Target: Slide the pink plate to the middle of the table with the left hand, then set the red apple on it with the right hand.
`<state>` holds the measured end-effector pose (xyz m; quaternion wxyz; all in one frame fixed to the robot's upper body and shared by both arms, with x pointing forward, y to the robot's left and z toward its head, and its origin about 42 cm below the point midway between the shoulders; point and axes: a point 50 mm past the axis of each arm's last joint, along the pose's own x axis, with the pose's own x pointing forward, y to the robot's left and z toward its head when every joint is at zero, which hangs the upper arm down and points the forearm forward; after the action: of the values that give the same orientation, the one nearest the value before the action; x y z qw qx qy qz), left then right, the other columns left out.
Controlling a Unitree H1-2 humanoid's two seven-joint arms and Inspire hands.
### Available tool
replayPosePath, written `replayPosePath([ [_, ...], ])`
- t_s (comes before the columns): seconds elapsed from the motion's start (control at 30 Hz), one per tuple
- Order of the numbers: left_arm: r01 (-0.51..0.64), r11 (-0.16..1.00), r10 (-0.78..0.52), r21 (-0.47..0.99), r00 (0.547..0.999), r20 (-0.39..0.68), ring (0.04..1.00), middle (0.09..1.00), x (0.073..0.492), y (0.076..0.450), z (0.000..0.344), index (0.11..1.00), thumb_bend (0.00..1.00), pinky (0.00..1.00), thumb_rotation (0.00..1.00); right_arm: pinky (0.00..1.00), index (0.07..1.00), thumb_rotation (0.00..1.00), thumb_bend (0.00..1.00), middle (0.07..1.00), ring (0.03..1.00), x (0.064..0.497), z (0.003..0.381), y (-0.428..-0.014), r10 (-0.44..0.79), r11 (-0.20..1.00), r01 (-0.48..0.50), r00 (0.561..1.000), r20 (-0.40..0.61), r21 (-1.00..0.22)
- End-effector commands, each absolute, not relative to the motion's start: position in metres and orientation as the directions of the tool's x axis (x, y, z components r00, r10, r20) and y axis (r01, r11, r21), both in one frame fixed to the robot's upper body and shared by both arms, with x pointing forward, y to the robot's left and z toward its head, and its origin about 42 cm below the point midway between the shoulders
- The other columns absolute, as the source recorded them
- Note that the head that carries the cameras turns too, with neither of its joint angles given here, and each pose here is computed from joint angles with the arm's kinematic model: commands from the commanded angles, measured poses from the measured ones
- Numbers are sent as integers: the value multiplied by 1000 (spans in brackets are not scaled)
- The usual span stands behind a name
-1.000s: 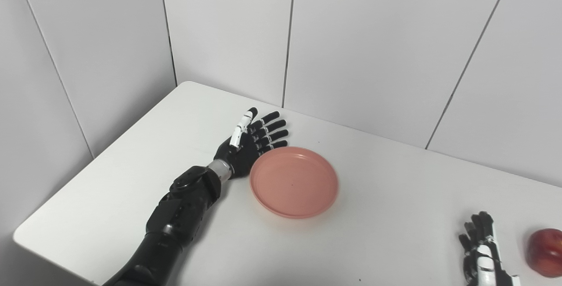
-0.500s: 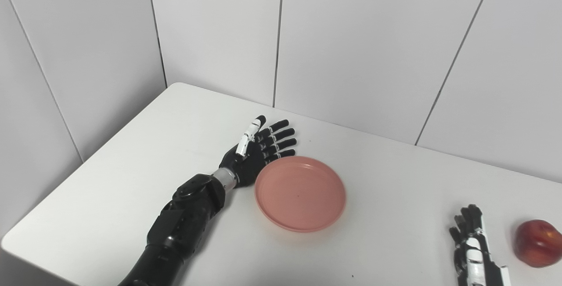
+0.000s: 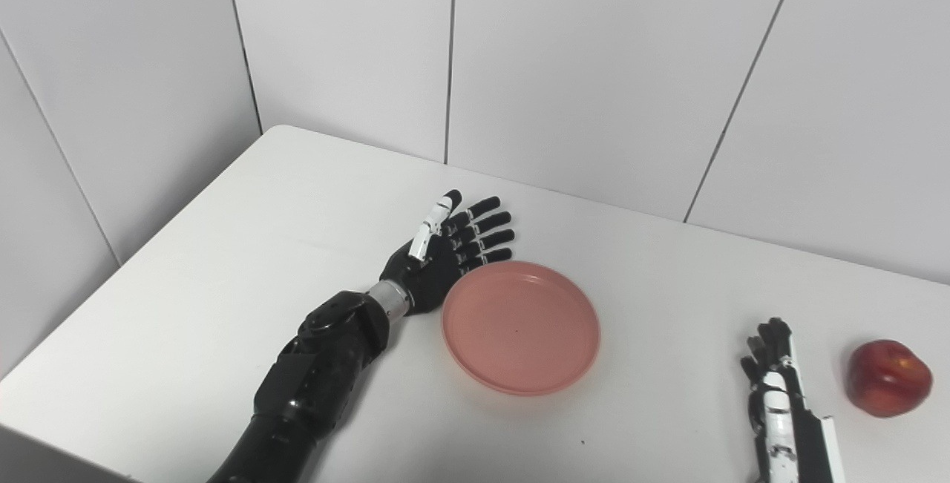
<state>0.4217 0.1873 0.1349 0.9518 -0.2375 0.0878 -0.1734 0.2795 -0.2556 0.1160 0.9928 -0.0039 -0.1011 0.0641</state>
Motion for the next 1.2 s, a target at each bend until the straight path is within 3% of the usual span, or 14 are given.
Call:
replayPosePath([
  [0.0,318,821,-398,-475,915,-74,863,876,424,178,145,863,383,845,1000,997,1000,1000,328,999,980,267,92,-243,108,993,-114,985,135,36],
  [0.53,370,792,-465,-485,881,-86,855,863,418,145,145,848,382,837,1000,983,1000,1000,350,1000,976,270,94,-235,114,992,-122,982,149,46],
  [1.17,374,813,-441,-446,896,-52,882,894,417,153,158,886,381,865,1000,976,1000,1000,349,989,965,271,98,-230,107,993,-113,984,141,42],
])
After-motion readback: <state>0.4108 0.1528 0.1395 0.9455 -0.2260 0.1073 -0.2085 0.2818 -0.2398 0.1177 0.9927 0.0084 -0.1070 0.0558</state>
